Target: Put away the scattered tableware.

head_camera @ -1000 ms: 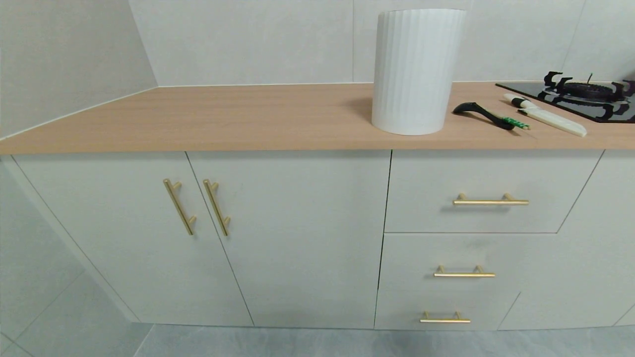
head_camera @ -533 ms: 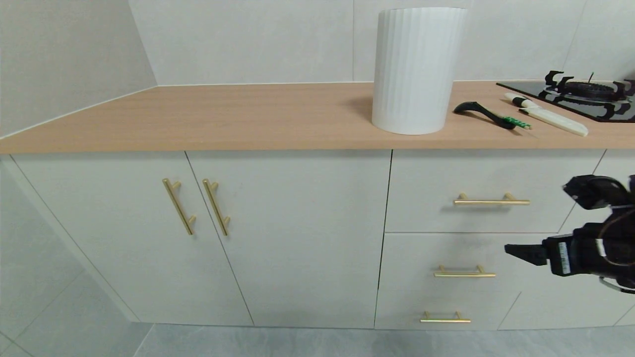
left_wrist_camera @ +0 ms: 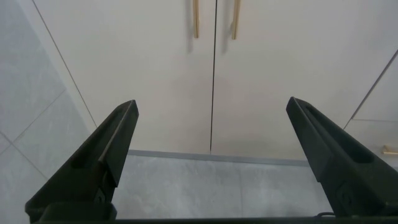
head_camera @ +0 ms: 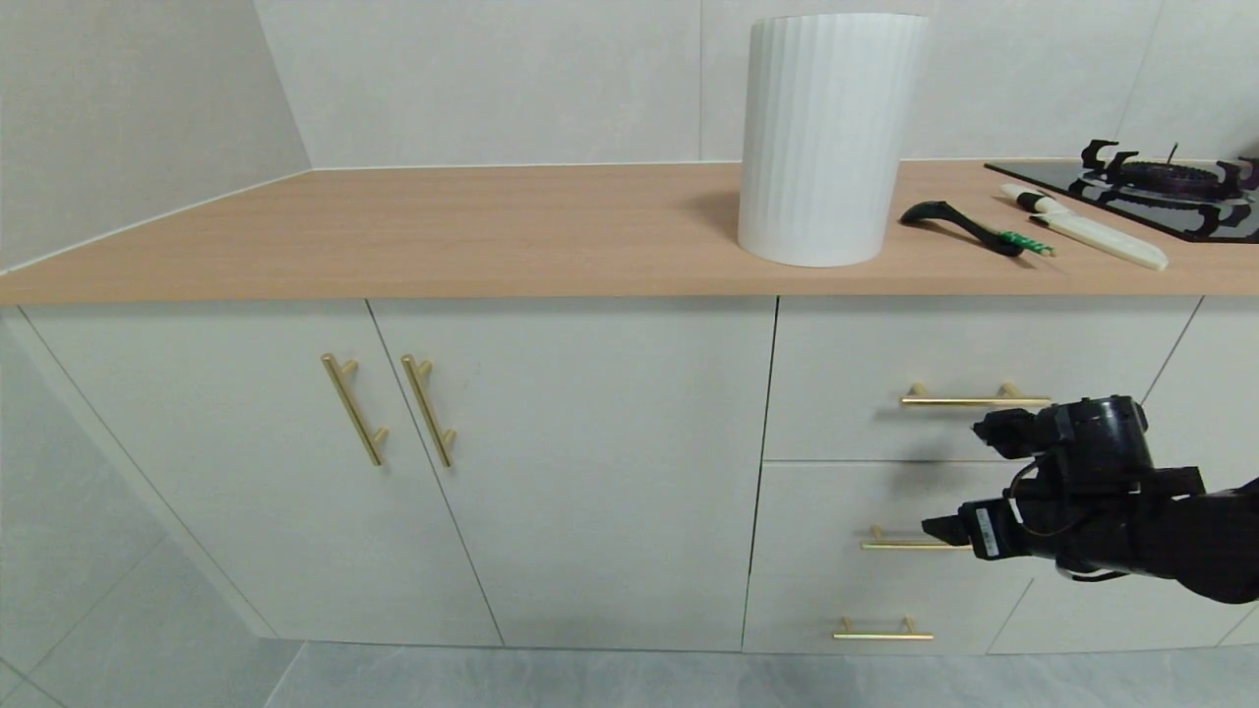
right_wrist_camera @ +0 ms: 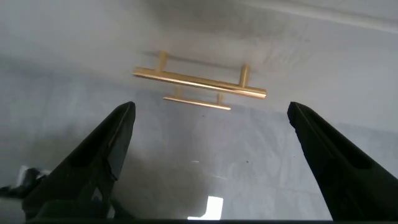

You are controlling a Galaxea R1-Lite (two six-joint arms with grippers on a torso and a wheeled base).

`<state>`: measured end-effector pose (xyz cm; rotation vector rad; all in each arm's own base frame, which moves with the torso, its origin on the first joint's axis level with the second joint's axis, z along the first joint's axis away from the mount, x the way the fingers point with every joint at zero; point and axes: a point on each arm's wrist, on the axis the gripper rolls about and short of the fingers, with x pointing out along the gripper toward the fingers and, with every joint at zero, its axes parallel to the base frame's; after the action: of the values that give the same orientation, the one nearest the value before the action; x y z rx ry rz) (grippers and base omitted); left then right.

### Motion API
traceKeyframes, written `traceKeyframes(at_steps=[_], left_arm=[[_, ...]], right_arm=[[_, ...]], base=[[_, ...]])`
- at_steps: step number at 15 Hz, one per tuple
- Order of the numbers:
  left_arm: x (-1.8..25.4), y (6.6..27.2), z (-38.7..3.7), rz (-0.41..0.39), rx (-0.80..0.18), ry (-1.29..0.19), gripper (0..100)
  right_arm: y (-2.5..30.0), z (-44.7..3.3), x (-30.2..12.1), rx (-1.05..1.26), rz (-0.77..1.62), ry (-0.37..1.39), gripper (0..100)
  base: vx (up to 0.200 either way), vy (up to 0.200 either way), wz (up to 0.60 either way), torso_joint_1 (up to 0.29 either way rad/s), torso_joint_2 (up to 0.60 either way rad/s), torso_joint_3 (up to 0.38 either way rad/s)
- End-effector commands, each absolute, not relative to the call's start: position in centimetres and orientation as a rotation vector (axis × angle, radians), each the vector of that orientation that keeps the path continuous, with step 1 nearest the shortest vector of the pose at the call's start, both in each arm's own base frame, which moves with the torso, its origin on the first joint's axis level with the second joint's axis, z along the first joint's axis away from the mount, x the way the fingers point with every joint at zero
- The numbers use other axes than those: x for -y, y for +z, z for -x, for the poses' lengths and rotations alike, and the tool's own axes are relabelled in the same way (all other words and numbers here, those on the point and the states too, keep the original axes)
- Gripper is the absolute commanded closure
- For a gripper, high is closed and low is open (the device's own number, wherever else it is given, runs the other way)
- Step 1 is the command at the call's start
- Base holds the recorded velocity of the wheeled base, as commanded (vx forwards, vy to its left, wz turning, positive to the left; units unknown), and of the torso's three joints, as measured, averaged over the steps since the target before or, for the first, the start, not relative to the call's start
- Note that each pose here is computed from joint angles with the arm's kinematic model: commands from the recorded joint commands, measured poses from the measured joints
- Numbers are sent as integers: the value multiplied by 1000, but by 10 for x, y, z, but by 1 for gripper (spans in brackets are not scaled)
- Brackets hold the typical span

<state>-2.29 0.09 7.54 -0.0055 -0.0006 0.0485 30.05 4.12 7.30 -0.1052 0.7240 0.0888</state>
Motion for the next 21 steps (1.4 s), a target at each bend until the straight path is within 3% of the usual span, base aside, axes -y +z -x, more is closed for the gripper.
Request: traceKeyframes(at_steps=[1, 13, 21], left_arm=[[-1, 75, 23, 6, -1, 49, 0], [-1, 75, 23, 6, -1, 49, 0], [-1, 75, 23, 6, 0, 49, 0]], right_arm=[[45, -309, -39, -790, 111, 68, 0], [-17, -353, -33, -660, 70, -131, 0], [-23, -351, -33, -684, 83, -130, 0]], base=[[0, 0, 0, 0, 0, 0], [0, 0, 0, 0, 0, 0], [0, 0, 0, 0, 0, 0]])
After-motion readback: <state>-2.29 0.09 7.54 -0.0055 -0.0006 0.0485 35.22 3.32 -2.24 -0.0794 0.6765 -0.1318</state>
